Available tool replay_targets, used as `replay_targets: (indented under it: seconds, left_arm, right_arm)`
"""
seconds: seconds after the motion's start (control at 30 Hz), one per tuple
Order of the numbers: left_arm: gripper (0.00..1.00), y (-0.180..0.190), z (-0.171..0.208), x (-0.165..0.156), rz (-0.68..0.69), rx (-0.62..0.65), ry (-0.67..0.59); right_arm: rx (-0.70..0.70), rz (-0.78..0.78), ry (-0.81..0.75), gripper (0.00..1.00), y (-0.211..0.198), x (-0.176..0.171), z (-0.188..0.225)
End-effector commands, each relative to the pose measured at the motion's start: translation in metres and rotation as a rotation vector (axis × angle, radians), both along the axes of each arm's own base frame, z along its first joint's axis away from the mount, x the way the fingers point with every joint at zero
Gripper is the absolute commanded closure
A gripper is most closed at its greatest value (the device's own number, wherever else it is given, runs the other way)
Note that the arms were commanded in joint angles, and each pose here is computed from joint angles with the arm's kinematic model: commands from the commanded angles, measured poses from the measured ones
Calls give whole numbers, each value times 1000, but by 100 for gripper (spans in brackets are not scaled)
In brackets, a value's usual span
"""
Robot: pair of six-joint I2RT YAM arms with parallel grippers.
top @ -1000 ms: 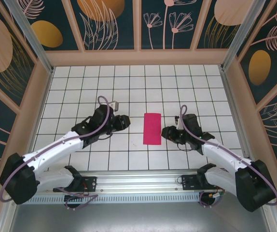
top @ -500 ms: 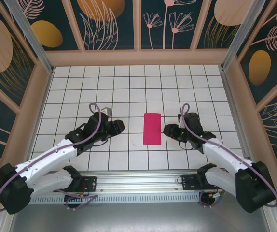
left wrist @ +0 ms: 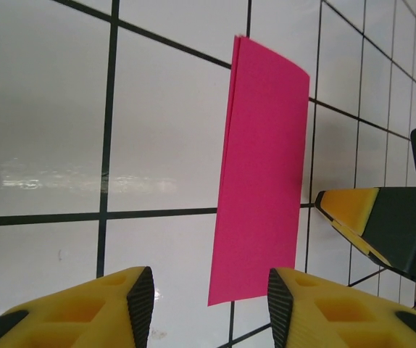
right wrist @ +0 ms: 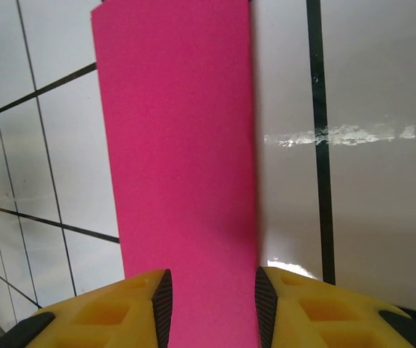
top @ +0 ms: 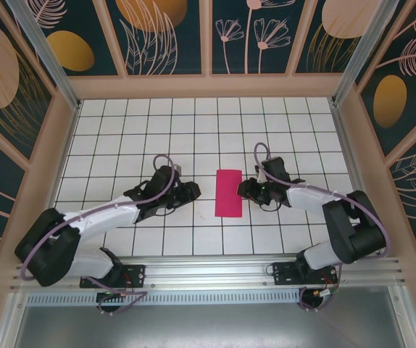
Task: Fold a paper plane with a square sheet of paper (pick it up from the middle)
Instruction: Fold the triangle a second time at the center of the table.
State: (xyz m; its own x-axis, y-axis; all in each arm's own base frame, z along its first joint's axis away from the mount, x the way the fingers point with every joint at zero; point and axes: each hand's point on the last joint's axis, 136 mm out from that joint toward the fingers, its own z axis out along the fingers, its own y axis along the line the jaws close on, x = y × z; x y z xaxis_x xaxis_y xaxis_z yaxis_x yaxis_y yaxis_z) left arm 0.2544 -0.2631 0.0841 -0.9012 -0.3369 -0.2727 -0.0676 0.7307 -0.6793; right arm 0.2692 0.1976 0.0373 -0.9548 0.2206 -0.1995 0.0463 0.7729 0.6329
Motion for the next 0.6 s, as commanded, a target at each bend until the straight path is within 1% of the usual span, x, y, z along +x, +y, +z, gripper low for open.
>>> replay_targets:
  seconds: [0.0, 0.17, 0.3, 0.4, 0.57]
  left_arm:
    - [52, -25, 15, 12, -31, -79, -20]
    - [52, -37, 8, 19, -54, -87, 0]
    - [51, -43, -4, 25, -46, -94, 12]
    - [51, -53, -8, 28, -55, -125, 29]
    - [51, -62, -11, 35, -62, -127, 45]
  right_arm:
    - [42, 37, -34, 62, 11, 14, 10]
    - [5, 15, -42, 62, 5, 19, 14]
    - [27, 41, -29, 62, 10, 16, 14]
    - [26, 40, -18, 62, 10, 15, 10]
    - [-5, 24, 11, 63, 5, 14, -2]
